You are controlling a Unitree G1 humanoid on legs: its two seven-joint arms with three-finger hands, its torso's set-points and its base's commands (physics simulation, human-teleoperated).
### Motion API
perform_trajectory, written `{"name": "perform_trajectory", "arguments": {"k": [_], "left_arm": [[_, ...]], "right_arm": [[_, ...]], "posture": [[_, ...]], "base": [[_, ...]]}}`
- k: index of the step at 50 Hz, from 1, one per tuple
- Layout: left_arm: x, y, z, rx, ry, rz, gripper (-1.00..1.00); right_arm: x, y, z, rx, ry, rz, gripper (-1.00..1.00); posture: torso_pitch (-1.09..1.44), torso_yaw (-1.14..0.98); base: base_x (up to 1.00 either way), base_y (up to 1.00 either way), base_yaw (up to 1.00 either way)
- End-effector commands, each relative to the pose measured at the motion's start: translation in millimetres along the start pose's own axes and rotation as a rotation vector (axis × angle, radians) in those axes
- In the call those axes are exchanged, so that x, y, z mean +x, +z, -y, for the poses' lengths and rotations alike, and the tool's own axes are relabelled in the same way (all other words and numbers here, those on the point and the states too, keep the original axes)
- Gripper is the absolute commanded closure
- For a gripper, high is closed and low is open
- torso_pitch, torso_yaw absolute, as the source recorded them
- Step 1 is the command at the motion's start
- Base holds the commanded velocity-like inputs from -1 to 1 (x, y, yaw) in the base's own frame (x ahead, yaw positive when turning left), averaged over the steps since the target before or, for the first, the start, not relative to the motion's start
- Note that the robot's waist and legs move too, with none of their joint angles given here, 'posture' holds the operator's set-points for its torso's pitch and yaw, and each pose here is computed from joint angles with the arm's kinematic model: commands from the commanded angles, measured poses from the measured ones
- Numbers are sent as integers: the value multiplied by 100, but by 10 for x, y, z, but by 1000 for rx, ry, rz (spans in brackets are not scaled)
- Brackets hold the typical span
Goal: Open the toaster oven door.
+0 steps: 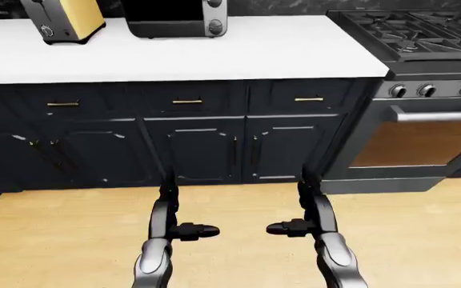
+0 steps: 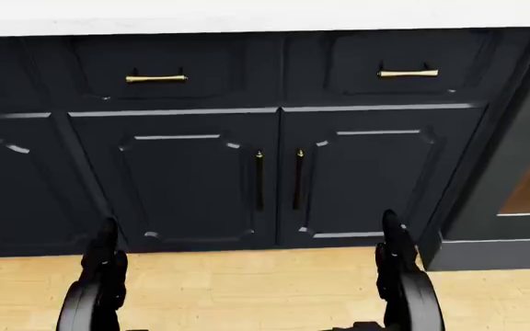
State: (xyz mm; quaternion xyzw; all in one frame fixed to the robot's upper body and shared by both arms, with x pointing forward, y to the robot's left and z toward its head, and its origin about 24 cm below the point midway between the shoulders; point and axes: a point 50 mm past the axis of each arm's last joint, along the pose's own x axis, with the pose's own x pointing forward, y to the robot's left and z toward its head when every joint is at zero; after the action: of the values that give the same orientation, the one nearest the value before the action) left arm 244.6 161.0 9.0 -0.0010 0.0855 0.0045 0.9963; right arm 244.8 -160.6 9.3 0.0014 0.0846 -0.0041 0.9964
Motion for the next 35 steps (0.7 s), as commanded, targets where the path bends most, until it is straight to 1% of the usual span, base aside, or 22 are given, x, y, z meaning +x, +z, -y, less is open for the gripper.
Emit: {"name": "perform_trajectory", "arguments": {"k": [1,2,4,5,6,10,14,16,18,21,23,27,30,35], "left_arm": [[-14,455,-47,0,-15,182,-100],[-26,479,-46,23,-23,197,-100],[-48,521,-22,35,-35,208,-100],[-48,523,-22,31,-36,206,-100],[-40,519,-28,9,-33,197,-100],[-30,529,-8,15,-39,196,-100],[-71,604,2,24,-48,205,-100],[-80,632,-18,21,-39,210,-100],[-91,701,-21,28,-38,220,-100],[-146,837,-8,42,-37,242,-100],[-165,932,-10,46,-39,253,-100],[-234,1259,-11,64,-43,295,-100],[-263,1437,-13,71,-42,320,-100],[-327,1793,-35,82,-36,374,-100]], "right_arm": [[40,395,-2,-9,2,188,-100],[36,409,-2,-8,0,195,-100],[31,431,3,-5,-4,206,-100],[9,458,1,-7,-5,208,-100],[23,441,7,-6,-4,211,-100],[9,506,21,-5,-11,224,-100],[-6,596,26,3,-17,242,-100],[-11,635,27,8,-19,250,-100],[-26,739,33,8,-27,265,-100],[-84,891,51,2,-43,284,-100],[-128,1003,46,1,-42,297,-100],[-165,1204,65,20,-38,328,-100],[-162,1288,74,24,-33,343,-100],[-265,1583,56,27,-17,395,-100]], "posture": [[0,0],[0,0],[0,0],[0,0],[0,0],[0,0],[0,0],[0,0],[0,0],[0,0],[0,0],[0,0],[0,0],[0,0]], "base": [[0,0,0],[0,0,0],[0,0,0],[0,0,0],[0,0,0],[0,0,0],[0,0,0],[0,0,0],[0,0,0],[0,0,0],[0,0,0],[0,0,0],[0,0,0],[0,0,0]]}}
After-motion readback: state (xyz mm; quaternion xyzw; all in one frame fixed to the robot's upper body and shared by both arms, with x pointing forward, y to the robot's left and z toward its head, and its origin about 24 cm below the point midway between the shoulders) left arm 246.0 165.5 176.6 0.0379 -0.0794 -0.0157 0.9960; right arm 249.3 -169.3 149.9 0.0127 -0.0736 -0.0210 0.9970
